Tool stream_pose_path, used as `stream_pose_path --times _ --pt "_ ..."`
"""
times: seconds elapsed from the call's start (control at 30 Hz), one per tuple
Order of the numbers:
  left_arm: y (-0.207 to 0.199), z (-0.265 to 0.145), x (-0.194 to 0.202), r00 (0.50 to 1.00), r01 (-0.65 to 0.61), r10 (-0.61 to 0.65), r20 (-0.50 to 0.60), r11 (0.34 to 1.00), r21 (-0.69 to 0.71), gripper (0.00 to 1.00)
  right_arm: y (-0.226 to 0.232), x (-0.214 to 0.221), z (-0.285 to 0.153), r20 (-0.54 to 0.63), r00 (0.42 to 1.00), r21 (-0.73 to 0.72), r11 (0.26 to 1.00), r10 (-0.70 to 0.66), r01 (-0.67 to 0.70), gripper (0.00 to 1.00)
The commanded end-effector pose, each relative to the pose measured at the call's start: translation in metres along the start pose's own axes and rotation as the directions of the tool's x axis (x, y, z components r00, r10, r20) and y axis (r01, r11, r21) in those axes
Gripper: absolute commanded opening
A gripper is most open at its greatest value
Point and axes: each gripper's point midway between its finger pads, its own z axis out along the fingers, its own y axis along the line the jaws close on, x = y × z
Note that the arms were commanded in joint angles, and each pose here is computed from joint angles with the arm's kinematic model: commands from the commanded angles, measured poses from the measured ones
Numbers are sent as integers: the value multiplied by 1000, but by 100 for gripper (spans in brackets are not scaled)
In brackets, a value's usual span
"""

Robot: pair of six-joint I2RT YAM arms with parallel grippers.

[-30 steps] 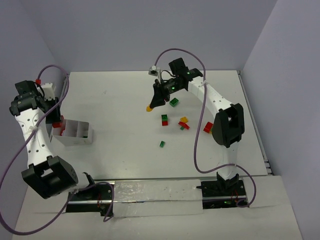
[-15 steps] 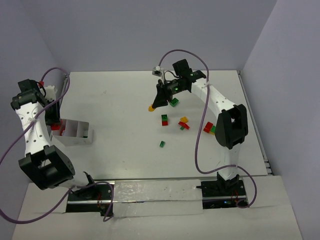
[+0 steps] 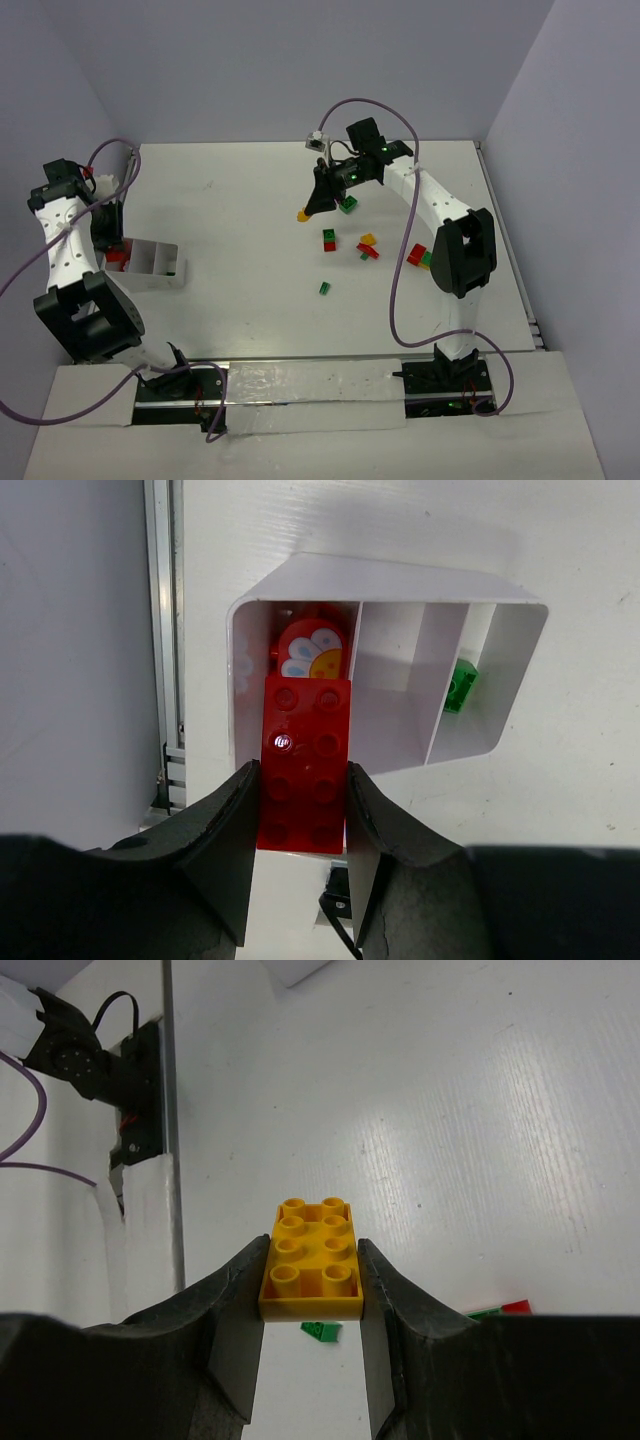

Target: Sort the legos into containers by color

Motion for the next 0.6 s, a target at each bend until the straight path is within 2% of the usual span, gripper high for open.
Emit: stream_pose_path --times 0.0,0.1,0.43,0.57 --pt "10 -2 -18 998 21 -19 60 999 -36 21 7 -20 -10 48 998 -4 999 -45 45 0" --pt "11 3 -21 998 23 -21 60 999 -41 26 5 -22 -10 50 998 -5 999 -42 42 0" --pt "11 4 -29 997 10 -7 76 999 -43 63 4 -25 -10 48 998 -7 999 -47 48 0" --pt "9 -1 -32 996 10 -7 88 999 -33 67 4 -26 -10 53 997 -11 999 -52 53 0"
